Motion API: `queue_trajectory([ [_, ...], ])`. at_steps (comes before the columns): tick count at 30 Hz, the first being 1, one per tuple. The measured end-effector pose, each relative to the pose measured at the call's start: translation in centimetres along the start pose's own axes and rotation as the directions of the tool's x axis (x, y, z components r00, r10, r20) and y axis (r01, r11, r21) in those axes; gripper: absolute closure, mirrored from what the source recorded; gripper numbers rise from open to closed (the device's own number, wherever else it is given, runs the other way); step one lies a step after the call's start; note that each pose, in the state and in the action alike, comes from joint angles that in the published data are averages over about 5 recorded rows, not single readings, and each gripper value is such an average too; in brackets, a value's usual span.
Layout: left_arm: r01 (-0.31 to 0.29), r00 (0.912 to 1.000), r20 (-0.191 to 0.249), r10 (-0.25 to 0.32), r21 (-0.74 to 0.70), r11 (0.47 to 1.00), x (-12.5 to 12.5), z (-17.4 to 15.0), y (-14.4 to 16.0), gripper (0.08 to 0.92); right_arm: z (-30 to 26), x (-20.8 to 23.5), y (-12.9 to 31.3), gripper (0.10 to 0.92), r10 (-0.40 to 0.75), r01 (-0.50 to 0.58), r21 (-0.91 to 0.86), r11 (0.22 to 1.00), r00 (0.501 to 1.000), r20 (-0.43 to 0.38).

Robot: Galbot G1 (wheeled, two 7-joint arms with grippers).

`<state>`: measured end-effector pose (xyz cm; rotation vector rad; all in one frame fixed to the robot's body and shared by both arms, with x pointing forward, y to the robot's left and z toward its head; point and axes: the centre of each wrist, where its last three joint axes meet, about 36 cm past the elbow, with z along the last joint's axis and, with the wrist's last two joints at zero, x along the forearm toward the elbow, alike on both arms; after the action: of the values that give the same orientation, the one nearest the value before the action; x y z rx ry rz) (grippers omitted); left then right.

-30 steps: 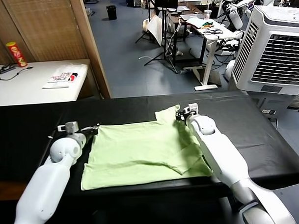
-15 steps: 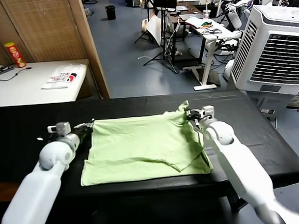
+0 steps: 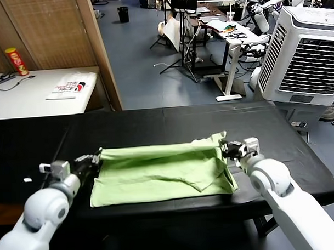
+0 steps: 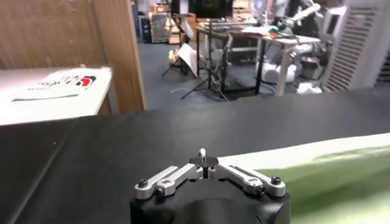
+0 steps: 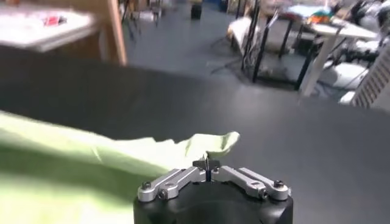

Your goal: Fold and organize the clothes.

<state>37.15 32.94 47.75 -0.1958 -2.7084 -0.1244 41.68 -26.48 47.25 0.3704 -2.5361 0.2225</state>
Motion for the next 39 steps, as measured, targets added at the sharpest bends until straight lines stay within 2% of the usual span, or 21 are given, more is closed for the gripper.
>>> queue_trajectory([
  [5,0.000,0.9987,-0.050,-0.001,-0.012,1.000,1.5,1.8,-0.7,0.872,0.9,0.5,0.6,0.888,-0.022,0.022,-0.005,1.000,1.000,-0.017],
  [7,-0.001,0.9973,-0.073,0.000,-0.009,1.000,1.8,2.4,-0.9,0.872,1.0,0.9,0.6,0.837,-0.030,0.030,-0.008,1.000,0.999,-0.017],
  [10,-0.004,0.9952,-0.098,0.004,-0.001,1.000,2.2,2.8,-1.1,0.839,0.9,1.6,0.4,0.689,-0.037,0.037,-0.012,0.999,0.999,-0.011],
  [12,-0.007,0.9943,-0.106,0.007,0.003,1.000,2.5,2.8,-1.2,0.761,0.7,2.2,0.2,0.572,-0.033,0.033,-0.013,0.999,0.999,0.000],
  [16,-0.008,0.9940,-0.109,0.009,0.007,1.000,2.7,2.5,-1.1,0.545,-0.2,3.1,-0.5,0.357,0.008,-0.007,-0.014,1.000,0.999,0.034],
  [19,-0.002,0.9955,-0.095,0.004,0.017,1.000,2.5,2.3,-0.9,0.377,-0.9,2.7,-1.2,0.251,0.052,-0.051,-0.016,0.999,0.997,0.063],
  [21,0.003,0.9972,-0.075,0.000,0.038,0.999,2.0,2.4,-0.6,0.279,-1.3,2.0,-1.6,0.231,0.072,-0.070,-0.020,0.997,0.993,0.090],
  [24,0.009,0.9988,-0.048,-0.005,0.081,0.997,0.8,2.5,-0.1,0.213,-1.7,0.3,-2.0,0.225,0.088,-0.085,-0.028,0.996,0.989,0.123],
  [28,0.018,0.9988,-0.047,-0.011,0.146,0.989,-1.4,3.0,0.5,0.202,-1.6,-2.9,-2.1,0.224,0.099,-0.094,-0.048,0.994,0.987,0.127],
  [34,0.017,0.9970,-0.077,0.002,0.246,0.969,-4.1,4.0,0.9,0.201,-1.0,-6.8,-2.0,0.233,0.117,-0.107,-0.100,0.989,0.989,0.094],
  [39,0.022,0.9956,-0.094,0.005,0.288,0.957,-5.5,4.8,0.9,0.203,-0.1,-8.6,-1.5,0.316,0.123,-0.113,-0.131,0.985,0.990,0.074],
])
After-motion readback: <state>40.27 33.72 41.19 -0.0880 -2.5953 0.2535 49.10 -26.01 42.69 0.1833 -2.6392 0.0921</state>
